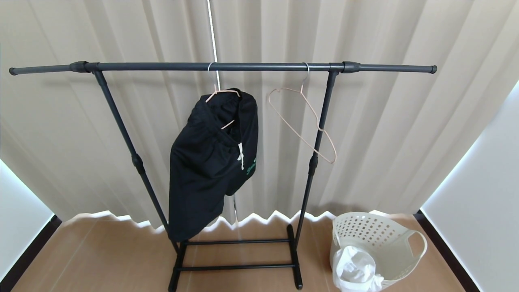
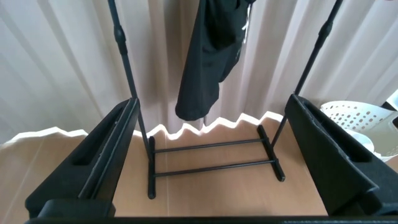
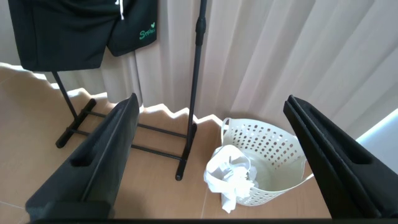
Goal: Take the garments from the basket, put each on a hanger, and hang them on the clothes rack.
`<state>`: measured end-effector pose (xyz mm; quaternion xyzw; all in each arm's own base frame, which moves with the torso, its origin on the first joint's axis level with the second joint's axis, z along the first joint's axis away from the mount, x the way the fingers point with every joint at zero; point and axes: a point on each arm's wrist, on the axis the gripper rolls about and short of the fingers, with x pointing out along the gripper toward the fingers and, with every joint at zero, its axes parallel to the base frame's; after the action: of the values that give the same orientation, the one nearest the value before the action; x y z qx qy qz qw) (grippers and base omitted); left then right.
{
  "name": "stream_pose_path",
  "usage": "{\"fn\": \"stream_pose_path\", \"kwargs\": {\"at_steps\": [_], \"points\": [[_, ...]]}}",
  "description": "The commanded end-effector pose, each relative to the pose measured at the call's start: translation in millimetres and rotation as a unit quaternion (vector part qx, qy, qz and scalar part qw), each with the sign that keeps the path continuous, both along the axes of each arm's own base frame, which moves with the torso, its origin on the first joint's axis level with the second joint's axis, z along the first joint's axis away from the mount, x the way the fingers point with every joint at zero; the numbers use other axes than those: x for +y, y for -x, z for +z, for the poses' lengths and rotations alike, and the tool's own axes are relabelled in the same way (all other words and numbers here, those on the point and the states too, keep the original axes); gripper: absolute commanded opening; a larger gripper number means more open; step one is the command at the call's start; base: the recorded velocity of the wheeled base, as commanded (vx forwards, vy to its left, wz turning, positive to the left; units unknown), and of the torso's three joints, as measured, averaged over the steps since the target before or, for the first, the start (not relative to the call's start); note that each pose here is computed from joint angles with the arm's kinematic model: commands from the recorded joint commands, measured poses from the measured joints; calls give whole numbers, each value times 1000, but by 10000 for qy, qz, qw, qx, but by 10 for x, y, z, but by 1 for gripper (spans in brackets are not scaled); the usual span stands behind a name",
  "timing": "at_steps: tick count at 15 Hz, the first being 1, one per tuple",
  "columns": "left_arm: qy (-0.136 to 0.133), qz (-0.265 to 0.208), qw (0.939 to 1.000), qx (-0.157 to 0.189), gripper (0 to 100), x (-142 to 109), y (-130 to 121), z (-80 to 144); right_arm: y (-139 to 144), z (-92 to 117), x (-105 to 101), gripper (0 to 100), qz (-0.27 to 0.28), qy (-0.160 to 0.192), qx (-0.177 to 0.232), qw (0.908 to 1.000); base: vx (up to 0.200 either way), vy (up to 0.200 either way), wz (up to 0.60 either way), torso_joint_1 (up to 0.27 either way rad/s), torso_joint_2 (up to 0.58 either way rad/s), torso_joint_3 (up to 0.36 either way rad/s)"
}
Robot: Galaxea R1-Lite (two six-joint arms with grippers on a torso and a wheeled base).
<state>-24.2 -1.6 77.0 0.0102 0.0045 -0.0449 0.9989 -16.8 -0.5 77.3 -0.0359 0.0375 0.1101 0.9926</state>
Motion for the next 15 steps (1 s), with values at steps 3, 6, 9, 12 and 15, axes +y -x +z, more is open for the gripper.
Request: {"fn": "stream_pose_path", "kwargs": {"at_steps": [3, 6, 9, 12, 15], "points": [[12, 12, 10000, 5, 100, 1, -1, 1, -4, 2, 1, 100, 6, -2, 24, 10000, 0, 0, 0, -165, 380, 214], [27, 27, 10000, 6, 100, 1, -1, 1, -4, 2, 0, 100, -2, -1, 24, 10000, 0, 0, 0, -191, 445, 246], [27, 20, 10000, 6, 100, 1, -1, 1, -4, 2, 1, 100, 6, -2, 24, 10000, 0, 0, 0, -222, 544, 310], [27, 20, 10000, 6, 100, 1, -1, 1, -4, 2, 1, 100, 6, -2, 24, 10000, 0, 0, 0, -219, 548, 325], [35, 35, 10000, 7, 100, 1, -1, 1, -4, 2, 0, 100, -2, -9, 26, 10000, 0, 0, 0, -203, 527, 321]]}}
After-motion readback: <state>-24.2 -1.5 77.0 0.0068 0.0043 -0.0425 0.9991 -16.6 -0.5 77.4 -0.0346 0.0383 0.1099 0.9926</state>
